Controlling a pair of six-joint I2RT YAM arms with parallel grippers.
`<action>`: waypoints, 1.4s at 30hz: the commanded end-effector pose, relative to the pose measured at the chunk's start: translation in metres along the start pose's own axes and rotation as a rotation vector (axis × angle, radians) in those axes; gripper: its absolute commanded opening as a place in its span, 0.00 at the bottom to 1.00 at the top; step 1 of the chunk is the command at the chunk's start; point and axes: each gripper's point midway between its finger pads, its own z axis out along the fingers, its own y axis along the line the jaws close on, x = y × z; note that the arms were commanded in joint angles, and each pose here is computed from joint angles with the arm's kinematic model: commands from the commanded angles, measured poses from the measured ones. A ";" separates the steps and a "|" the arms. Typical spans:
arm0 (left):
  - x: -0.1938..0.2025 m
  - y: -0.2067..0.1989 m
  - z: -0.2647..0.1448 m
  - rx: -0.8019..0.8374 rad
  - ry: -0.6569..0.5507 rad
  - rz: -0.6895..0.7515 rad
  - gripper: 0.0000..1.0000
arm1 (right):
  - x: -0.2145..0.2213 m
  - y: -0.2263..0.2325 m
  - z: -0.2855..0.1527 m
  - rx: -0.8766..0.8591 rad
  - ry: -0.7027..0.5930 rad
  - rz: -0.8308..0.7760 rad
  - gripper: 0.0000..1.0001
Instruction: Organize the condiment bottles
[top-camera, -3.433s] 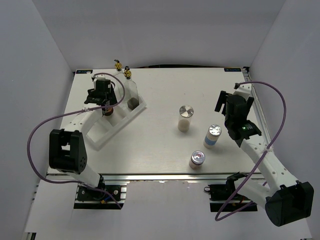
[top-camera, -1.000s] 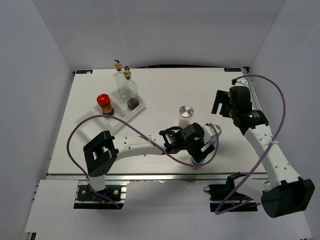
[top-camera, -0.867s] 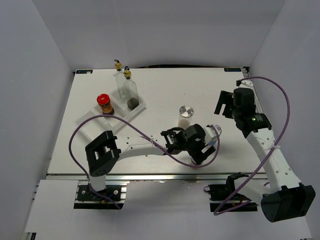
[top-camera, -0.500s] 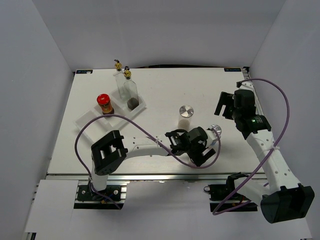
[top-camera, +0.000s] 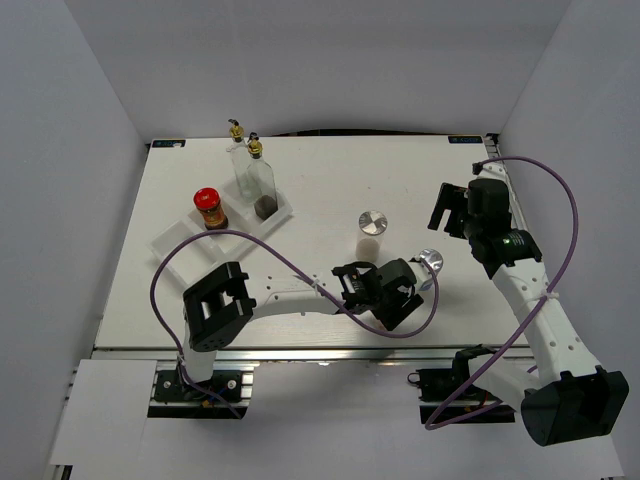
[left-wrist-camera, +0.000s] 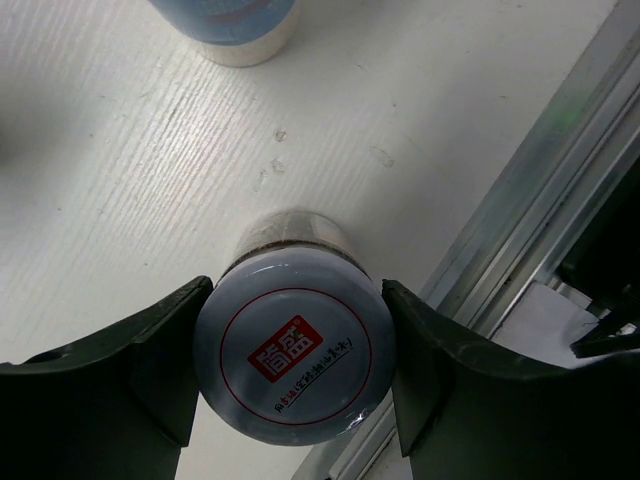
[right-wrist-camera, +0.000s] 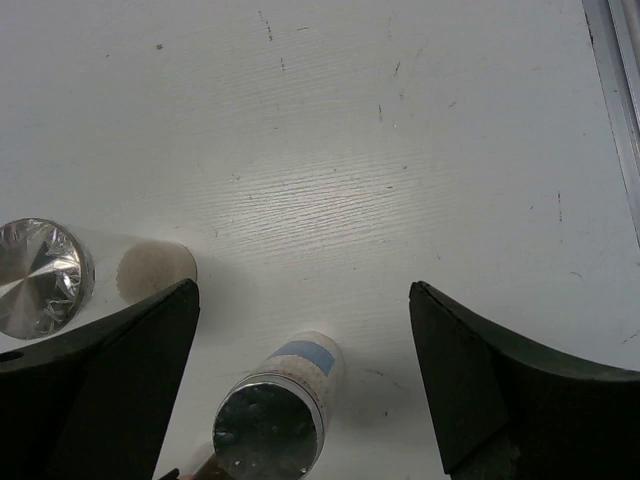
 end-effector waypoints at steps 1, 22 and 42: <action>-0.026 0.007 -0.026 -0.049 -0.076 -0.025 0.29 | -0.009 -0.001 -0.001 0.006 -0.048 0.027 0.89; 0.014 0.305 -0.201 -0.911 -0.311 -0.627 0.00 | -0.012 -0.012 -0.004 0.057 -0.083 0.026 0.89; 0.088 0.410 -0.228 -1.033 -0.275 -0.886 0.00 | -0.005 -0.026 0.008 0.147 -0.041 0.010 0.89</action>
